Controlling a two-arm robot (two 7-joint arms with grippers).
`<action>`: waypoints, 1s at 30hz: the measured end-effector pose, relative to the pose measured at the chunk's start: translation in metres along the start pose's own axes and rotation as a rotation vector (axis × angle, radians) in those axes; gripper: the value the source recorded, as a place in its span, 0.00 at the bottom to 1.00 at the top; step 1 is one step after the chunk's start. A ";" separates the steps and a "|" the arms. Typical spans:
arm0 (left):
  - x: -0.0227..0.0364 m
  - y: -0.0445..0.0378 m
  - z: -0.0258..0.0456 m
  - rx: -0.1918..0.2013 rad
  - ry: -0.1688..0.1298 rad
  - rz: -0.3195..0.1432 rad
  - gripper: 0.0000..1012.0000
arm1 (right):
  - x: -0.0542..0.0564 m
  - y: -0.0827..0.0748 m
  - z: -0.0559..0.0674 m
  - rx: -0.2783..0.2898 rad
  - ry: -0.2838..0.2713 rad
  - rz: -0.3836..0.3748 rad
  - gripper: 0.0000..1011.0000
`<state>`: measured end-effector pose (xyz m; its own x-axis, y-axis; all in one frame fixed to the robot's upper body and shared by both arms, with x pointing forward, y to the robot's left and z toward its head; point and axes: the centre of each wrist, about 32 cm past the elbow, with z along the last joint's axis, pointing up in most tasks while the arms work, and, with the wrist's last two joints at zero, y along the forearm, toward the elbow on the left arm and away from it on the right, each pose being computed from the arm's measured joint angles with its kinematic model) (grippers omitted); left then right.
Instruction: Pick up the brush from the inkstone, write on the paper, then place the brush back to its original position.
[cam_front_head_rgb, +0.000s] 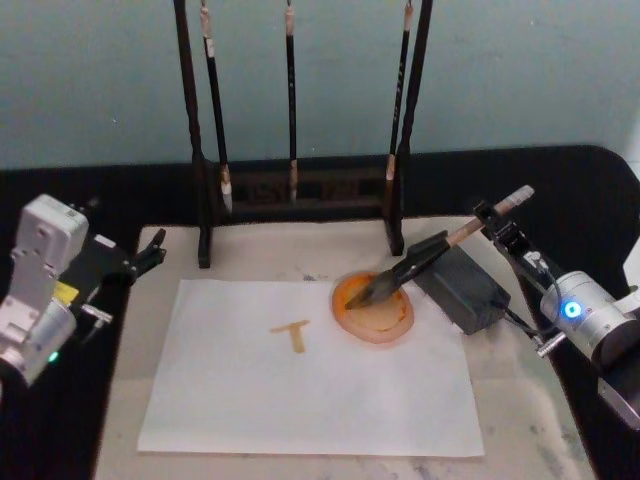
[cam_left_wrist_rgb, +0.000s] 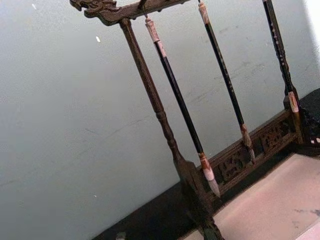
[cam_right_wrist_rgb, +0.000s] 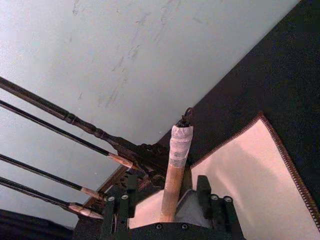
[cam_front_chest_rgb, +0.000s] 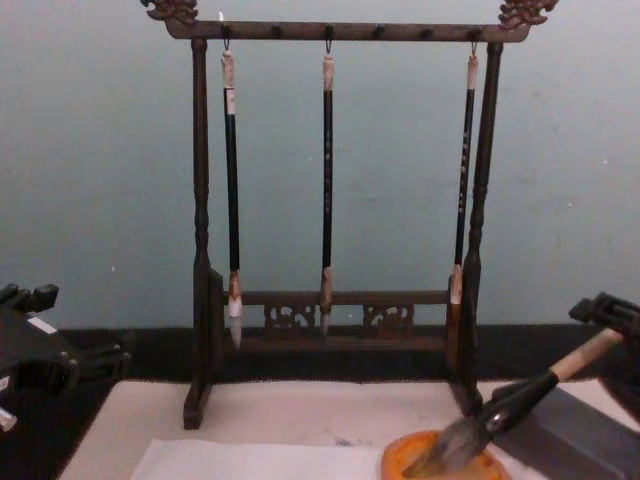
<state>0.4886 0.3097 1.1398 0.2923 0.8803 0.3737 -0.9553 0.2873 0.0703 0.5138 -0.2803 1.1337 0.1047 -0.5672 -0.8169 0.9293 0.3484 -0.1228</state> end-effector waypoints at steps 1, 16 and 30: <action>0.0000 0.0000 0.0000 0.000 0.000 0.000 1.00 | 0.000 0.000 0.000 0.000 0.000 0.000 0.74; 0.0000 0.0000 0.0000 0.000 0.000 0.000 1.00 | 0.000 0.000 0.000 0.000 -0.001 0.000 0.28; 0.0000 0.0000 0.0000 0.000 0.000 0.000 1.00 | 0.000 0.000 0.000 0.000 -0.002 0.000 0.15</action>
<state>0.4886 0.3097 1.1398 0.2923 0.8803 0.3737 -0.9553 0.2873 0.0703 0.5139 -0.2804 1.1338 0.1052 -0.5684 -0.8160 0.9291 0.3488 -0.1231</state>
